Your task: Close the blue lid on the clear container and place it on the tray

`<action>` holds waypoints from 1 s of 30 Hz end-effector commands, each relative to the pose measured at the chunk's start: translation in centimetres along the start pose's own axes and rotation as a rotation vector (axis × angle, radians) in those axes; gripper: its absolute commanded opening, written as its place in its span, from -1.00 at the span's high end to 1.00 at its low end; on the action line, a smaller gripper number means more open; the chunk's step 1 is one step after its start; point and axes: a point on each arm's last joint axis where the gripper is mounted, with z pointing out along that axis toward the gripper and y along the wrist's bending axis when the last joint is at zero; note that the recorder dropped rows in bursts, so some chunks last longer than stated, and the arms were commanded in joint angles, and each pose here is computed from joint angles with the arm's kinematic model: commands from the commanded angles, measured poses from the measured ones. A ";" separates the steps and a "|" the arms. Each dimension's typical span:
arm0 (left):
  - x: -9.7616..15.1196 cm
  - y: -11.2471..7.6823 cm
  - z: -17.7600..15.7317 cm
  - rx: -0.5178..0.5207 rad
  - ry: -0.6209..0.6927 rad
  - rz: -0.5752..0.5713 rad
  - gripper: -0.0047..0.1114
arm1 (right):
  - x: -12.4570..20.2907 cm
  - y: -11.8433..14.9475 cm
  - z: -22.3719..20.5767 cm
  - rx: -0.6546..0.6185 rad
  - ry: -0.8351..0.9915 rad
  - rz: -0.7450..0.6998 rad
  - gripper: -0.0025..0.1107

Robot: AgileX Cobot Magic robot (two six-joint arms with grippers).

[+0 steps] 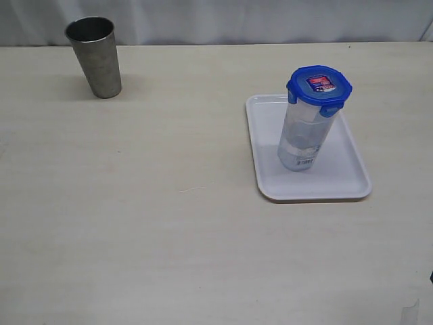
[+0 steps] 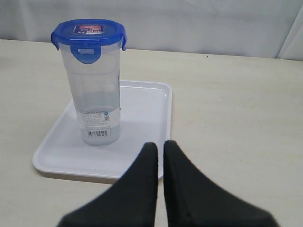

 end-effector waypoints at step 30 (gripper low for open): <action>2.0 0.0 -0.2 0.011 0.215 0.080 -0.68 | 0.0 0.0 0.0 0.006 -0.004 -0.004 0.88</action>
